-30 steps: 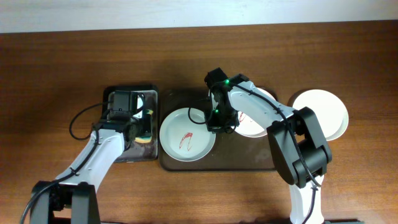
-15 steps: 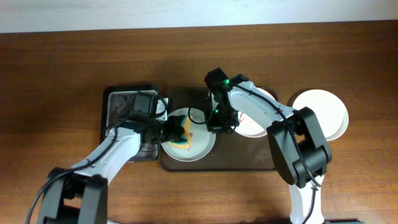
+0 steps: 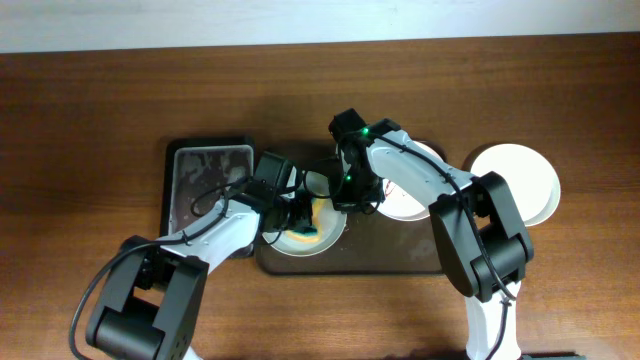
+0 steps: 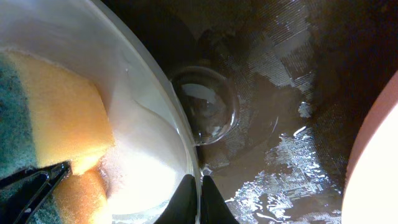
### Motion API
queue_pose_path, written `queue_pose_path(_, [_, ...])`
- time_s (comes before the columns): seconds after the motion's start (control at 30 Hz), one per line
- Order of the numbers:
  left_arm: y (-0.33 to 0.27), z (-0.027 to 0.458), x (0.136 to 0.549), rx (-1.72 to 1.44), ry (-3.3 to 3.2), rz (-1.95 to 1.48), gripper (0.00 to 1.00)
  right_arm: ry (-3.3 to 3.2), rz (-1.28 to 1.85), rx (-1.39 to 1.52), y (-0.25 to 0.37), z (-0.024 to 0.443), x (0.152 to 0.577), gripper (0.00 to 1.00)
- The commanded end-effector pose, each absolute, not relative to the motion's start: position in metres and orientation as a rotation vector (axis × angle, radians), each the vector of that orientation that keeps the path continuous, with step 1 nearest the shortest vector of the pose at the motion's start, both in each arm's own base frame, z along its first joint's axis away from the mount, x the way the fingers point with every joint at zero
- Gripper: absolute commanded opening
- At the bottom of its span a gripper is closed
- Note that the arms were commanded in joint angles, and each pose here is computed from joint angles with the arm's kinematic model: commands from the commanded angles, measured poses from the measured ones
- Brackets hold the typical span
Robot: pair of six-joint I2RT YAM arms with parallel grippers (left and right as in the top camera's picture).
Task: Clean dirty plates on tray and stack at the side
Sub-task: 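Scrub the plate held by the right gripper with the sponge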
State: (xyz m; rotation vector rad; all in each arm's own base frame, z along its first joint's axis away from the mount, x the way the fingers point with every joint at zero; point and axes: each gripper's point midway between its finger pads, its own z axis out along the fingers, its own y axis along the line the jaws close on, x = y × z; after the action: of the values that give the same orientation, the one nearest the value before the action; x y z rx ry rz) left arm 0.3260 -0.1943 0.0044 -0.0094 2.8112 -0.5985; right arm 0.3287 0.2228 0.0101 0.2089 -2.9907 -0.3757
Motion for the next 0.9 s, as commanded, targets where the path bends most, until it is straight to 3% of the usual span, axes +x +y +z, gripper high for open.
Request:
queue_pose_path(0.0, [-0.126,-0.028,0.336,-0.257,2.796,-0.111,0.00,-2.965,-0.355,0.219,0.221,0.008,0.320,0.04])
queue_pose_path(0.13, [-0.103,0.003,0.347,-0.289,2.680,0.041,0.00,-2.952,-0.338,0.109,0.213,0.008,0.320,0.04])
queue_pose_path(0.23, [-0.157,0.027,0.334,-0.201,2.734,-0.394,0.00,-2.954,-0.340,0.084,0.209,0.008,0.323,0.06])
queue_pose_path(0.4, [-0.194,0.025,0.311,-0.213,2.778,-0.460,0.00,-2.955,-0.340,0.081,0.209,0.008,0.323,0.05])
queue_pose_path(0.63, [-0.152,-0.012,0.302,-0.378,2.661,-0.107,0.00,-2.950,-0.336,0.081,0.208,0.008,0.322,0.05])
queue_pose_path(0.7, [-0.126,-0.003,0.315,-0.391,2.548,0.078,0.00,-2.945,-0.332,0.080,0.207,0.008,0.321,0.04])
queue_pose_path(0.87, [-0.112,0.012,0.328,-0.336,2.486,0.153,0.00,-2.932,-0.320,0.075,0.205,0.008,0.318,0.04])
